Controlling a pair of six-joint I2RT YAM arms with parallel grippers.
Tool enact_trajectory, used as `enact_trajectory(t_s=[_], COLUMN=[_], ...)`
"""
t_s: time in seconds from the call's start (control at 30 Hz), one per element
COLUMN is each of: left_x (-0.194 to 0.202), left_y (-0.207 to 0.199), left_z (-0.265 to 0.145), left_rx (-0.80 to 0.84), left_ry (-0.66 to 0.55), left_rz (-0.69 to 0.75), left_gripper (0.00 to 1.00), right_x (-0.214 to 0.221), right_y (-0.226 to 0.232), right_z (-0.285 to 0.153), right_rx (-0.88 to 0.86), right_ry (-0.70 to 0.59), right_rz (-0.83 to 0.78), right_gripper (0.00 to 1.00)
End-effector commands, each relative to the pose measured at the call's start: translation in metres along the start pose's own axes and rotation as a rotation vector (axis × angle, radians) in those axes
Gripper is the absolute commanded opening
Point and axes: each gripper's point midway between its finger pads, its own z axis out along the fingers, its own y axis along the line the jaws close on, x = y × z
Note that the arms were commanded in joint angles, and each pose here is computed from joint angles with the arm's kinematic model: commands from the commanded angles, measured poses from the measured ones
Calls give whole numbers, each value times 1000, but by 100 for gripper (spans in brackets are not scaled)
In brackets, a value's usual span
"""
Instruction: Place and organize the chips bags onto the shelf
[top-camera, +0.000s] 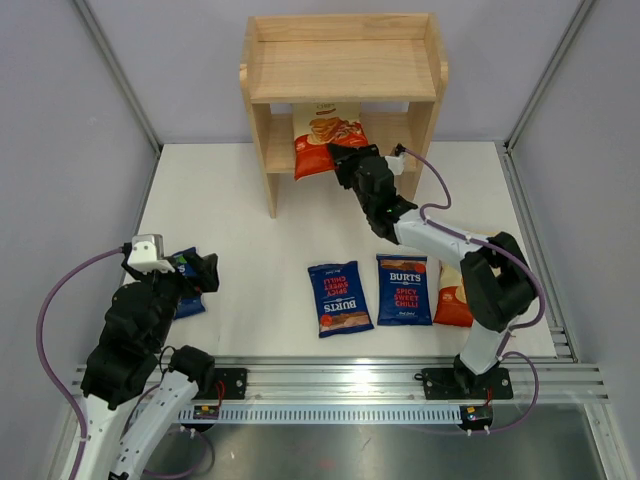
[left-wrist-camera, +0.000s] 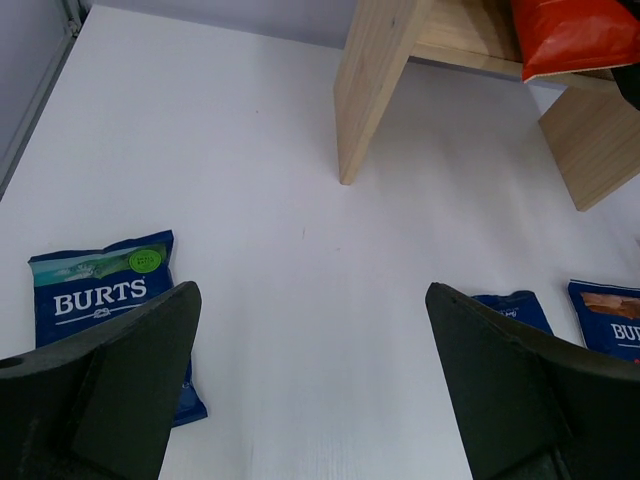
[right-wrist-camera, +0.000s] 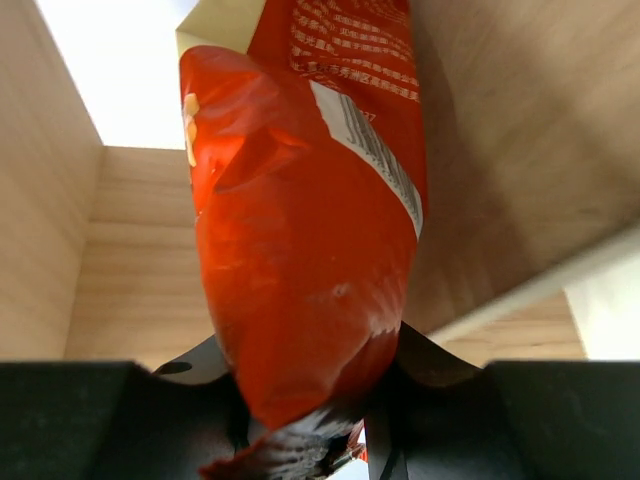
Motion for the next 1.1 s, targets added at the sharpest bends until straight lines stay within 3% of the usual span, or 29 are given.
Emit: enact_trajectory(t_s=[0.0, 0.5, 0.57, 0.63, 0.77, 0.87, 1.07], left_x=[-16, -19, -18, -18, -19, -19, -19], left_y=[5, 9, 9, 10, 10, 11, 12], left_z=[0, -4, -4, -4, -5, -5, -6], left_rx=[-35, -49, -49, -54, -52, -59, -64], left_ry=[-62, -85, -82, -84, -86, -87, -88], left_rz=[-10, -18, -17, -17, -18, -20, -21], left_gripper=[99, 99, 99, 99, 99, 99, 99], right_x=[6, 79, 81, 78, 72, 68, 61], right_y=[10, -6, -6, -7, -10, -15, -21], right_z=[19, 39, 39, 36, 27, 20, 6], right_rx=[57, 171, 185, 201, 249, 299, 349], right_ry=[-56, -6, -3, -9, -12, -12, 2], right_rz=[50, 35, 27, 26, -33, -83, -121], right_gripper=[17, 19, 24, 39, 54, 76, 85])
